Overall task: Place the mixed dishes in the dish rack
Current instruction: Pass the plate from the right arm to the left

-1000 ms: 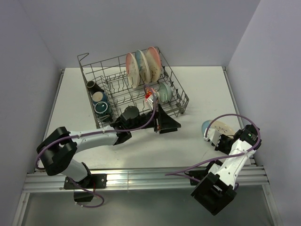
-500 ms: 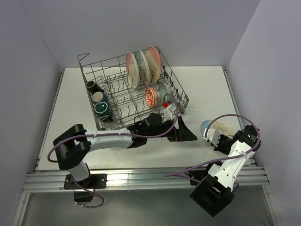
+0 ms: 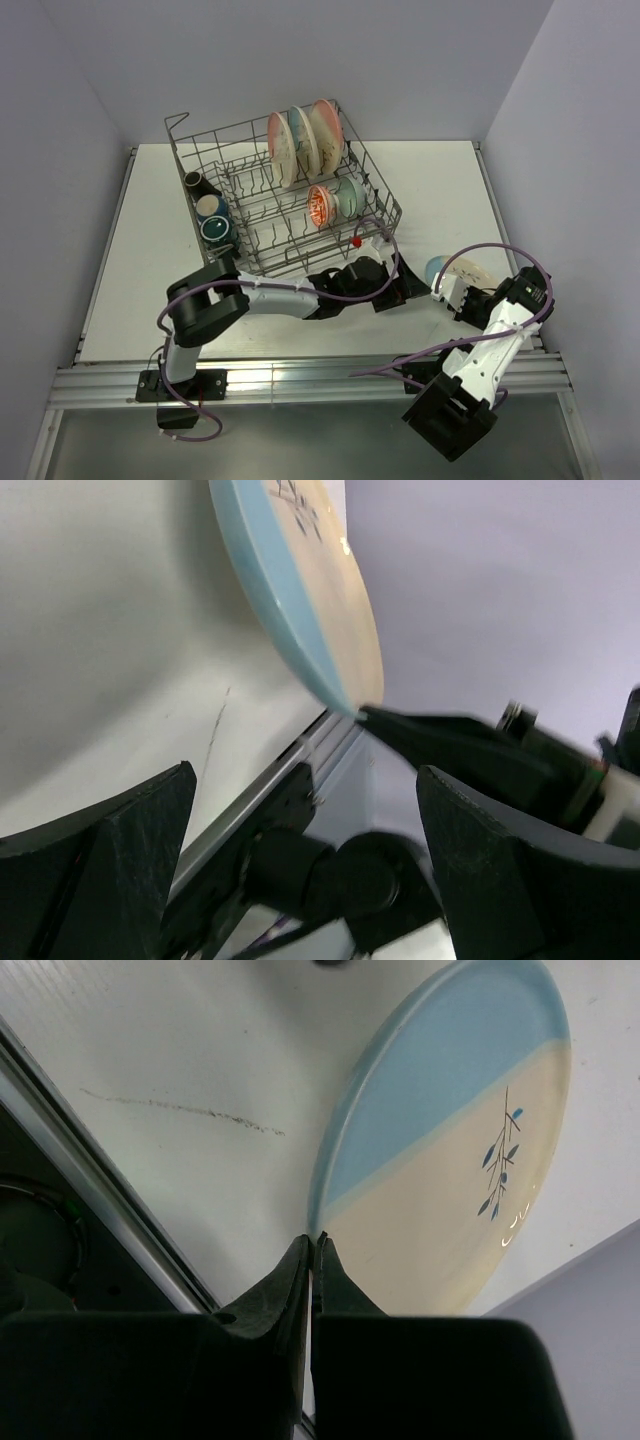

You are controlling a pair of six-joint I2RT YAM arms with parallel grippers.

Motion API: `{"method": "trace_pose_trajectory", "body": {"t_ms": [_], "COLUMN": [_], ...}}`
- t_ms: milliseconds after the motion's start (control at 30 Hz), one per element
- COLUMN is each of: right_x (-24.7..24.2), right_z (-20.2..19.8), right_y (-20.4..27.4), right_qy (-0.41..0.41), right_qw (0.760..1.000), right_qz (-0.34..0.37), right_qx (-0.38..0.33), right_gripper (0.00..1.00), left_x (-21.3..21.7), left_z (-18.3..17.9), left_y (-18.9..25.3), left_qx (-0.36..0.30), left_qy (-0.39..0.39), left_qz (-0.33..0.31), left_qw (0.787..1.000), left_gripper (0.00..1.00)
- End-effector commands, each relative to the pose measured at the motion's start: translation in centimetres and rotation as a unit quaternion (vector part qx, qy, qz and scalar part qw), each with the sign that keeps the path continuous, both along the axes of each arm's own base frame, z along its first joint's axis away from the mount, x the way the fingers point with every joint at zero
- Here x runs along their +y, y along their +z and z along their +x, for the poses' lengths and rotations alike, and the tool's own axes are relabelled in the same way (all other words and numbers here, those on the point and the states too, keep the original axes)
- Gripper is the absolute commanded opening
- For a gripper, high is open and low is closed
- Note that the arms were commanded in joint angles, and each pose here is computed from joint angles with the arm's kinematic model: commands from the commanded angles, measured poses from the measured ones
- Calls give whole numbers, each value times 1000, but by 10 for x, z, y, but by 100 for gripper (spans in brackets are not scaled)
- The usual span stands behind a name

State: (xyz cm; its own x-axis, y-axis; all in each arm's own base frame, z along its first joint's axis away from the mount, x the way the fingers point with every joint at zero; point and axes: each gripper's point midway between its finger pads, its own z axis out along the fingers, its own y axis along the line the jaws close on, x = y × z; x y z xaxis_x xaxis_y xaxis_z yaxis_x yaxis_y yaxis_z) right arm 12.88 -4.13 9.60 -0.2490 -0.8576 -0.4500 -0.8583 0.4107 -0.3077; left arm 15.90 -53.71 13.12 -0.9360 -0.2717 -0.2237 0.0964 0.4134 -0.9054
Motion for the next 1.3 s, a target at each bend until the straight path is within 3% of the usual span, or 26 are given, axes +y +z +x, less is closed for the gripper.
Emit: {"method": "trace_pose_trajectory", "body": {"t_ms": [0, 367, 700, 1000, 1067, 1133, 1267], "right_x": [12, 13, 16, 17, 18, 19, 19], "right_z": [8, 8, 6, 6, 5, 5, 5], "right_y": [12, 18, 16, 15, 13, 12, 12], "right_qy": [159, 159, 160, 160, 161, 163, 163], "right_qw": [984, 983, 982, 983, 983, 982, 983], "right_qz": [-54, -60, -65, -59, -58, -57, -56], "right_qx": [-63, -69, -73, -72, -71, -71, -70], "right_gripper": [0, 0, 0, 0, 0, 0, 0], "left_x": [-18, -48, -71, -88, -91, -94, -90], "left_z": [17, 22, 37, 51, 52, 52, 57], "left_y": [19, -11, -2, -1, -3, 2, 5], "left_qx": [35, 104, 118, 136, 140, 145, 156], "left_qy": [52, 44, 42, 41, 39, 36, 36], "left_qz": [-31, -49, -113, -153, -162, -182, -203], "left_qw": [998, 992, 986, 978, 976, 972, 966], "left_gripper": [99, 99, 97, 72, 62, 42, 19]}}
